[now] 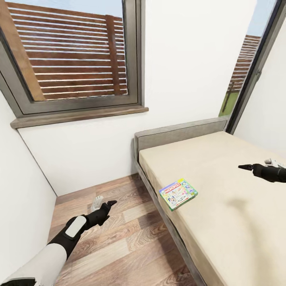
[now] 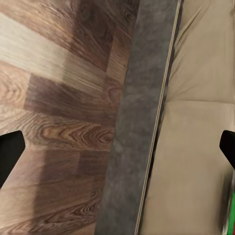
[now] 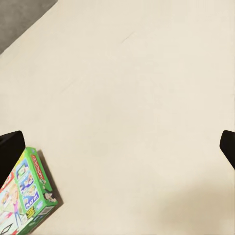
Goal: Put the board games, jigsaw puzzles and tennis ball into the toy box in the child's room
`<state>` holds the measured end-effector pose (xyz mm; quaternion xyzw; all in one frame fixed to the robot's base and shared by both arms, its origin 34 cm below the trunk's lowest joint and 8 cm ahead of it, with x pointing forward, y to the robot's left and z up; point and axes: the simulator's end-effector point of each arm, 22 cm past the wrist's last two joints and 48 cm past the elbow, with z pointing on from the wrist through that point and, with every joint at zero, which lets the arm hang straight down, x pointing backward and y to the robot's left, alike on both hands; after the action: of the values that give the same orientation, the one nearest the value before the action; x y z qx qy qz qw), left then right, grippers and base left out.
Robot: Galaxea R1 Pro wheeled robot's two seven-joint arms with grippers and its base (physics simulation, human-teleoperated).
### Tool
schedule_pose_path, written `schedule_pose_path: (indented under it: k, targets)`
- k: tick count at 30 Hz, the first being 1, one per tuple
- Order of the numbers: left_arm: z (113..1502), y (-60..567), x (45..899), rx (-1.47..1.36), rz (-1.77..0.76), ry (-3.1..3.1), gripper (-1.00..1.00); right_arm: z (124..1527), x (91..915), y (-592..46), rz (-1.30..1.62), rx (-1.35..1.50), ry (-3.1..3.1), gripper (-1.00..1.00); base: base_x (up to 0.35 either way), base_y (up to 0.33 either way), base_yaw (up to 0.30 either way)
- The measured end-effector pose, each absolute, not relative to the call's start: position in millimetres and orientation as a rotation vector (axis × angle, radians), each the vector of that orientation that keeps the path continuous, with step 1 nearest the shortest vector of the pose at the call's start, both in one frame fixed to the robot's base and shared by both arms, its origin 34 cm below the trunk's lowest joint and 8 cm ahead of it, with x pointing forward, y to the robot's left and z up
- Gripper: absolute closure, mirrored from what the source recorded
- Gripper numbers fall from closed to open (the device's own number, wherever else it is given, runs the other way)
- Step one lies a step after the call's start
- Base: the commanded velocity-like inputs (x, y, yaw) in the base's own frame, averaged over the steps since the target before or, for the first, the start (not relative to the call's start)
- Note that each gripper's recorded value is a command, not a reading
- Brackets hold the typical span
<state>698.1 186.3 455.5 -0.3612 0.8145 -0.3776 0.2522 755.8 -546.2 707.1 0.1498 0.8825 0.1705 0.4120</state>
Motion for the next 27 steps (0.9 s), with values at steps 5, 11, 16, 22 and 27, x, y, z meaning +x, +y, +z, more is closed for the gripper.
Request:
schedule_pose_path:
  k: [5, 11, 16, 22, 27]
  targets:
    - [452.0, 189.0, 699.0, -0.998, -1.021, 2.201, -1.0, 713.5, 758.7, -540.2, 0.443, 0.35, 2.209, -1.0, 0.0, 0.0, -0.067]
    - [449.7, 190.1, 699.4, -1.009, -1.023, 2.19, -1.0, 716.2, 760.4, -536.2, 0.453, 0.335, 2.203, -1.0, 0.0, 0.0, -0.171]
    - [450.8, 189.0, 700.4, -1.007, -1.038, 2.178, -1.0, 716.7, 761.1, -534.5, 0.457, 0.329, 2.202, -1.0, 0.0, 0.0, -0.23]
    - [454.1, 186.9, 701.7, -1.001, -1.067, 2.154, -1.0, 717.2, 762.0, -531.9, 0.462, 0.322, 2.201, -1.0, 0.0, 0.0, -0.256]
    - [453.6, 186.4, 700.5, -1.001, -1.073, 2.148, -1.0, 717.0, 762.4, -530.9, 0.463, 0.321, 2.201, -1.0, 0.0, 0.0, -0.16]
